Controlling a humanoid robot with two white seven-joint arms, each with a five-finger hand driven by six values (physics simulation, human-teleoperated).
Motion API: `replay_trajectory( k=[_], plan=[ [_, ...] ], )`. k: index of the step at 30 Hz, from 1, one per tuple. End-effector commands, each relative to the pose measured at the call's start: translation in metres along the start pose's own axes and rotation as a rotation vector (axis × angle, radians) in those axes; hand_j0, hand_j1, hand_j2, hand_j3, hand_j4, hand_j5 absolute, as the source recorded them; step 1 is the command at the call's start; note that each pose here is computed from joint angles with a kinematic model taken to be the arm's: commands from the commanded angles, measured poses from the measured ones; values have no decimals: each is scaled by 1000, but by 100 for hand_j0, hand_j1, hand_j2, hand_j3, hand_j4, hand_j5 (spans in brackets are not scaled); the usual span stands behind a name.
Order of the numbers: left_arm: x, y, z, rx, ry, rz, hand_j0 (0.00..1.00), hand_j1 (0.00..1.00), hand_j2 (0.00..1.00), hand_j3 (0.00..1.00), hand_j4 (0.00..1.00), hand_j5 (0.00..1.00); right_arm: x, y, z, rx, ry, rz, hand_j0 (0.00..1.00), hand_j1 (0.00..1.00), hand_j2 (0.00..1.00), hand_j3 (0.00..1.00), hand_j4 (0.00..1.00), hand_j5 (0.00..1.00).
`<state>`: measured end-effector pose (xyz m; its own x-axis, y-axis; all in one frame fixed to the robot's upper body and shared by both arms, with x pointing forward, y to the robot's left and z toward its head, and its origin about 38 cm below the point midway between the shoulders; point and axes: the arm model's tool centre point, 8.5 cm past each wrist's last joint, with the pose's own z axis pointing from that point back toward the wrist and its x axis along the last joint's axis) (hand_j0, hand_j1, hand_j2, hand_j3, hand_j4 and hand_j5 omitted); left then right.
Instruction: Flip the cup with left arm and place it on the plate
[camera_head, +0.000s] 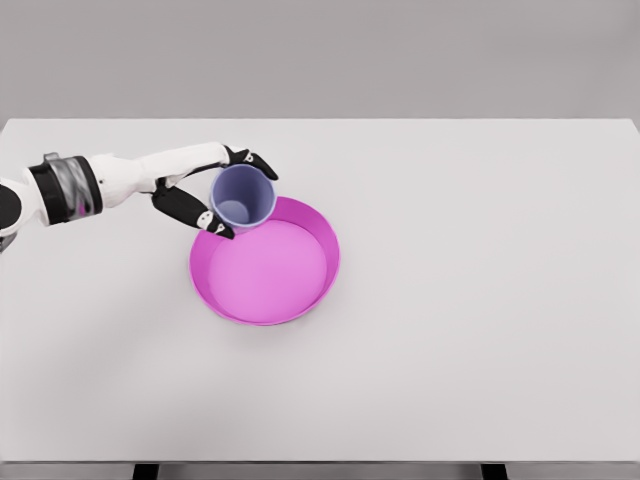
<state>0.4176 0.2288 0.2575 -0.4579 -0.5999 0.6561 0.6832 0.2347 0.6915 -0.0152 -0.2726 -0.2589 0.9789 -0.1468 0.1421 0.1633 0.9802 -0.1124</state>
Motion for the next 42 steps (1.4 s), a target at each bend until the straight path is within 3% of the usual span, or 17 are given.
replay_trajectory(
  k=[1,24,42],
  plan=[
    [2,0,0,-1,-19,8,74,74,74,74,74,74,0,0,0,0,0,0,100,100,100,100,100,100],
    [0,-52,-24,-102,-102,70,75,75,75,75,75,75,0,0,0,0,0,0,100,100,100,100,100,100],
    [-6,-58,-33,-104,-46,-9,78,78,78,78,78,78,0,0,0,0,0,0,100,100,100,100,100,100]
  ],
)
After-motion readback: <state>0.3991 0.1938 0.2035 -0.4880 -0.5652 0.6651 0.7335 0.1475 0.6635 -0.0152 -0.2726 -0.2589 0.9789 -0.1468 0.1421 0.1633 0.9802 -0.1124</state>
